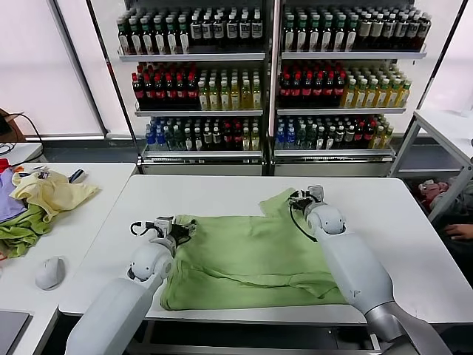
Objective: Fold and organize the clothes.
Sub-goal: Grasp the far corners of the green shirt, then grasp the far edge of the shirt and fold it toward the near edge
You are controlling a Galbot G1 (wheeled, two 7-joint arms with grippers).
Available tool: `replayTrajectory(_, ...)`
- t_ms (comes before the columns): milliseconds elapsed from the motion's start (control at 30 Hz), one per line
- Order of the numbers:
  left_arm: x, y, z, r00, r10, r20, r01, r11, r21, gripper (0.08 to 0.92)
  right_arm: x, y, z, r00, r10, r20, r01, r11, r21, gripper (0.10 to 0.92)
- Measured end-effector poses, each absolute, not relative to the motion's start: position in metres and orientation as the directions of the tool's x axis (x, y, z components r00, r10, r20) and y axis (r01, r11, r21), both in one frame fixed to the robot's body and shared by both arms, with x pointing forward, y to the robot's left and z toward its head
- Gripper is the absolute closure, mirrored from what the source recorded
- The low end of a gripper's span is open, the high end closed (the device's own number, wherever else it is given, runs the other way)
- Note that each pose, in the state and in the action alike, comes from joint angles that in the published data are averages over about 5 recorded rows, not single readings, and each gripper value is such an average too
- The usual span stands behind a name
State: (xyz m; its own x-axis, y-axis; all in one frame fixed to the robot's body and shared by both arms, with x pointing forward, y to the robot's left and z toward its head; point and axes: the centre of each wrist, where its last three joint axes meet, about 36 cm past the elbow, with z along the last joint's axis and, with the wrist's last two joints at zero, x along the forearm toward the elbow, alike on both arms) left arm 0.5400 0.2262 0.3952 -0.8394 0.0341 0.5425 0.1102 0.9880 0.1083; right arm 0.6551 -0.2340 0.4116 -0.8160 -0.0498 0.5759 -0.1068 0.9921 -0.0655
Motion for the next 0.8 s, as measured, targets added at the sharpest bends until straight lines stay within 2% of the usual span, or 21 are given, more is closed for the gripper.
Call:
replayTrajectory(433,0.536,0.223,0.39,-0.827,0.07,0.558,0.131,0.989,0.07,0.735,0.645,-0.242,0.405,-0.81,-0.07,0.582,-0.104,0.994,-0.025,0.893)
replayTrajectory(633,0.533,0.23,0.392,-0.83,0.091,0.55,0.132,0.991,0.035,0.887,0.632,-0.245,0.413,-0.832,-0.102,0.545,-0.125,0.992,-0.005,0.914)
replayTrajectory(800,0.527,0.237,0.397,-0.84,0.104,0.533,0.126,0.992,0.005,0.907,0.616,-0.252,0.426,-0.854,-0.125,0.505,-0.137,0.99,0.013,0.914)
